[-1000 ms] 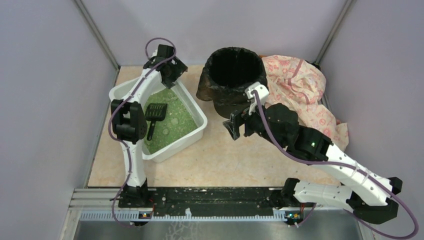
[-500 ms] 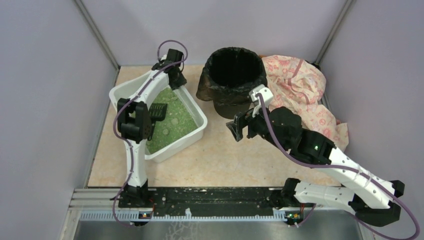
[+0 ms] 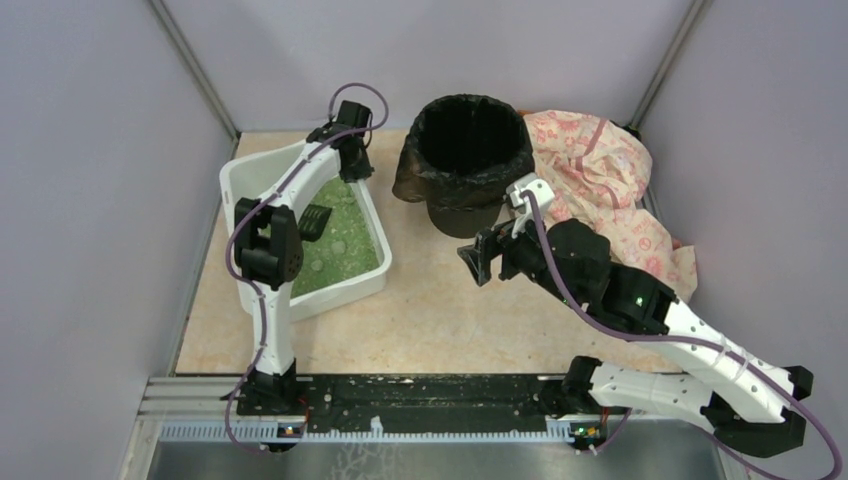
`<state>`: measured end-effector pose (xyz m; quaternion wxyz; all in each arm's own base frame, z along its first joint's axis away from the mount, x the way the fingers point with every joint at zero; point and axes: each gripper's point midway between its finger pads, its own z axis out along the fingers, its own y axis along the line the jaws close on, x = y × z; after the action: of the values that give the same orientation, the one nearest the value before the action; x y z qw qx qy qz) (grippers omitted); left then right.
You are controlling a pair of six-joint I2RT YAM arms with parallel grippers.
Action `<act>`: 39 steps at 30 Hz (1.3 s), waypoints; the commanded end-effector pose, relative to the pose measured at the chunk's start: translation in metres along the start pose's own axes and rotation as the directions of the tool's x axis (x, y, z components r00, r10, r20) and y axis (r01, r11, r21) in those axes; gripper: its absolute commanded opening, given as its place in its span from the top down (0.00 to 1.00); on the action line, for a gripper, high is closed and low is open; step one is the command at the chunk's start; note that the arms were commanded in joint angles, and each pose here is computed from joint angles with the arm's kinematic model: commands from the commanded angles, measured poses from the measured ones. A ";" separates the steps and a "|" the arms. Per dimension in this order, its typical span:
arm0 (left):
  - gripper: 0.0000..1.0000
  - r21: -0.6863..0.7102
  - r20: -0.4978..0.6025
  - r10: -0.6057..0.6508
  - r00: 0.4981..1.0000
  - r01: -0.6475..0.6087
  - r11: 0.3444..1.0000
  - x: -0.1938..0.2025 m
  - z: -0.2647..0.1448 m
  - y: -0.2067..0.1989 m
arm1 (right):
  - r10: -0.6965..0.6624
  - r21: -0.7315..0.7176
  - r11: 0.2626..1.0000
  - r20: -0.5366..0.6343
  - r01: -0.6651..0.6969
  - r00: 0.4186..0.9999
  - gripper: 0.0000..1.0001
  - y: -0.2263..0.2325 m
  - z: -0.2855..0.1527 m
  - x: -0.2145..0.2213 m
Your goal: Clean the litter box
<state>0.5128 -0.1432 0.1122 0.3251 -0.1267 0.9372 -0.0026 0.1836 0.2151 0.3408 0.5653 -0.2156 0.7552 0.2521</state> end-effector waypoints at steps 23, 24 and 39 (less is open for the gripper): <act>0.96 0.347 0.042 0.049 0.998 -0.061 0.936 -0.007 -0.010 -0.121 | 0.033 -0.023 0.999 0.015 -0.032 0.999 0.18 0.010 0.010 -0.004; 0.96 0.352 0.039 0.028 0.999 -0.040 0.935 -0.010 -0.009 -0.124 | 0.034 -0.024 0.999 0.014 -0.034 0.999 0.18 0.010 0.011 -0.003; 0.01 0.404 0.091 -0.038 0.995 -0.002 0.915 -0.038 -0.078 -0.117 | 0.047 -0.043 0.998 -0.004 -0.047 0.999 0.18 0.016 0.019 0.005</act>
<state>0.5340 -0.2492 0.1345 0.3372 -0.0838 0.9237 -0.1615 0.1861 0.2267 0.3199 0.5419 -0.2172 0.7721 0.2511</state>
